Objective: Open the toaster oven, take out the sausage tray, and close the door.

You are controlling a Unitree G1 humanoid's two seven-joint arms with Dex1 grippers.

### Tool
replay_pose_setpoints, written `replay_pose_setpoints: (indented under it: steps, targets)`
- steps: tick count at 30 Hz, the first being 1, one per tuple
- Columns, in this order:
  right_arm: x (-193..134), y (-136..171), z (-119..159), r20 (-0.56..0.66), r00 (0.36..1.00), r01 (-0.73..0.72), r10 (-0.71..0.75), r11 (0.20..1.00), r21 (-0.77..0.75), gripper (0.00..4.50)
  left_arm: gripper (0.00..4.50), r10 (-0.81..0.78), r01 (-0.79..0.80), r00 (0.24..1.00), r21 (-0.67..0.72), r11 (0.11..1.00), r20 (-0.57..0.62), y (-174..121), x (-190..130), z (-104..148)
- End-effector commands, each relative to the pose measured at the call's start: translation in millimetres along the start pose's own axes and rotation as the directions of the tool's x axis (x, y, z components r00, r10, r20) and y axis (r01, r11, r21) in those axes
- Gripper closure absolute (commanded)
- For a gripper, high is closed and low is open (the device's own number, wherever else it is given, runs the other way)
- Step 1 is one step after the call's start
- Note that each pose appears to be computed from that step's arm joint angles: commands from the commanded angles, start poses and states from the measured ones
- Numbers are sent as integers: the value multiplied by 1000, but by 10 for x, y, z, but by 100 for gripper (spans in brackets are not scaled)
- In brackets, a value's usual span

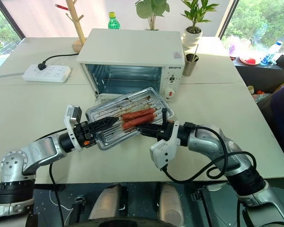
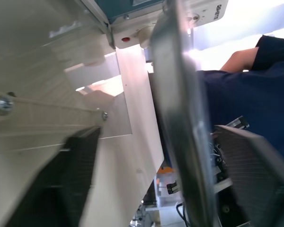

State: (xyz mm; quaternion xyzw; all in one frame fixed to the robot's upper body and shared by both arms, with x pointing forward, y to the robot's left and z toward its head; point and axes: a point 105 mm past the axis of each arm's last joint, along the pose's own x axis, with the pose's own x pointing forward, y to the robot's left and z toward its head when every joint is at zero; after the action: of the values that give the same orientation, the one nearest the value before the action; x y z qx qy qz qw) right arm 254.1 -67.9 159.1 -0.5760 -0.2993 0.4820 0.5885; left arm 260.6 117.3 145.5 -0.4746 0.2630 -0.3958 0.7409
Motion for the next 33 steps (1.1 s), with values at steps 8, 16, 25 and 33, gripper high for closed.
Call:
replay_pose_setpoints:
  steps: [8, 16, 25, 33]
  targets:
    - [-76, -163, 17, 11, 999, 53, -52, 997, -49, 450, 380, -26, 28, 997, -37, 999, 70, -25, 22, 82]
    - [-119, -109, 20, -1, 1000, 21, -21, 1000, -14, 216, 388, -50, 56, 995, -64, 996, 88, -30, 48, 66]
    - [-243, -143, -18, -25, 1000, 12, -13, 1000, -22, 216, 388, -77, 87, 991, -88, 992, 110, -31, 29, 31]
    - [-278, -145, -35, -39, 999, 19, -19, 1000, -12, 209, 448, -43, 61, 990, -127, 990, 135, 58, 2, 26]
